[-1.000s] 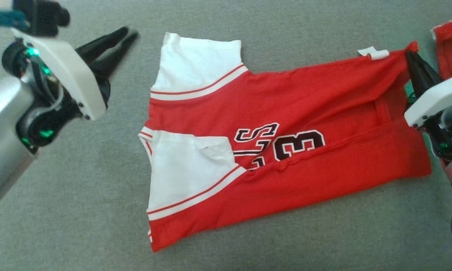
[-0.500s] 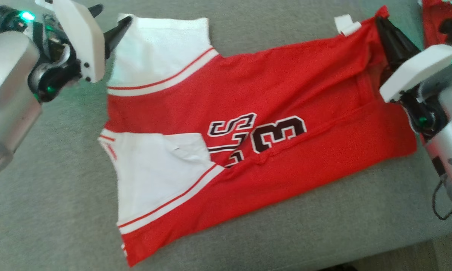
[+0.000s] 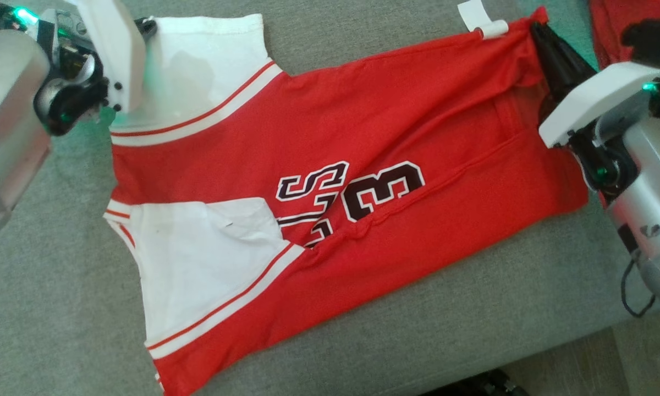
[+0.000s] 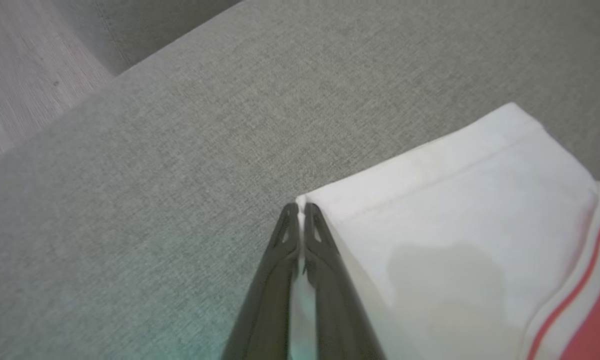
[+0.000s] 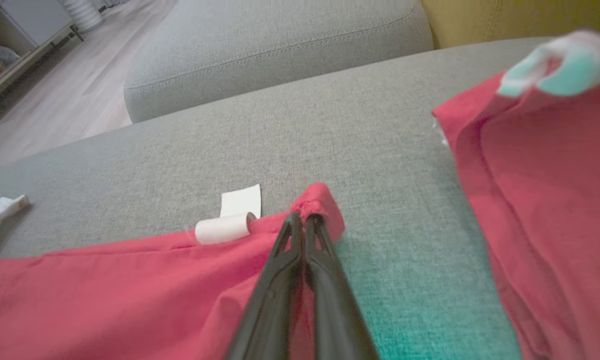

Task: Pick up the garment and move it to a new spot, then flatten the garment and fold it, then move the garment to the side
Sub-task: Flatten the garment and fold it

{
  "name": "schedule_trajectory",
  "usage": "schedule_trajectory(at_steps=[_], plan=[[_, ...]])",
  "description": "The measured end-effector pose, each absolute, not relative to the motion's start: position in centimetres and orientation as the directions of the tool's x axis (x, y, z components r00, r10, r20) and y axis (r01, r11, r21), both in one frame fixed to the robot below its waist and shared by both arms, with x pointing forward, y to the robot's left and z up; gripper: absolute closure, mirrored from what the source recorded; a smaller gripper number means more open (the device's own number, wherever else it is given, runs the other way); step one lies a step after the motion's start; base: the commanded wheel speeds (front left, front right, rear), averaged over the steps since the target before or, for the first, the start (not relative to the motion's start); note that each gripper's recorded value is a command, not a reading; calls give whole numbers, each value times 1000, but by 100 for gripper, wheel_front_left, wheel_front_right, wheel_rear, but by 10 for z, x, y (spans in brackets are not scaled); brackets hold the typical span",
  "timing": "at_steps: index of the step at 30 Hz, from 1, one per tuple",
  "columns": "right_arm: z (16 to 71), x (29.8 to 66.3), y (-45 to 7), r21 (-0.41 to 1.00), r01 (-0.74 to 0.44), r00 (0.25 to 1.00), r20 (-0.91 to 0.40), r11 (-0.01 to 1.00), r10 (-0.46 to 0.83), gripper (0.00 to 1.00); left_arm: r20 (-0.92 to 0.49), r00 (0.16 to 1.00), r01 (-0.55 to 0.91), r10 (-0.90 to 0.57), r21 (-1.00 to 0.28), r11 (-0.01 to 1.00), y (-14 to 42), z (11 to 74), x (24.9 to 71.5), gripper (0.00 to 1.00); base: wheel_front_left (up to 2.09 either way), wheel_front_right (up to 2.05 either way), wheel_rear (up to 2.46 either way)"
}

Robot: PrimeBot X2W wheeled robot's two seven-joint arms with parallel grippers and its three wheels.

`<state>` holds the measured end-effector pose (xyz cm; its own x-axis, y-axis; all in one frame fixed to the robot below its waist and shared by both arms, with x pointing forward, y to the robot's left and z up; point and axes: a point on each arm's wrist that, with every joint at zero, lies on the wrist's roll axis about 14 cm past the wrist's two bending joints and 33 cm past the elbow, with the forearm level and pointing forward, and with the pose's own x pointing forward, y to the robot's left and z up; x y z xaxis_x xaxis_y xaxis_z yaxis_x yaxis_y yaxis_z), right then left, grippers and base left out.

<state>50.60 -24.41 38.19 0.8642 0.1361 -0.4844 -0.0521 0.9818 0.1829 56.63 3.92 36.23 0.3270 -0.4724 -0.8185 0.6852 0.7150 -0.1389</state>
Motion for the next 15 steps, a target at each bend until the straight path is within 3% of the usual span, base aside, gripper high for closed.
schedule_trajectory(at_steps=[4,15], plan=[[387,512,-244,188,-49,872,-470,981,134,100,-778,370,698,-509,-129,705,39,372,569,100,0,0,0],[399,518,-243,205,-52,887,-441,977,140,100,-479,572,731,-666,-70,679,38,473,582,100,0,0,0]])
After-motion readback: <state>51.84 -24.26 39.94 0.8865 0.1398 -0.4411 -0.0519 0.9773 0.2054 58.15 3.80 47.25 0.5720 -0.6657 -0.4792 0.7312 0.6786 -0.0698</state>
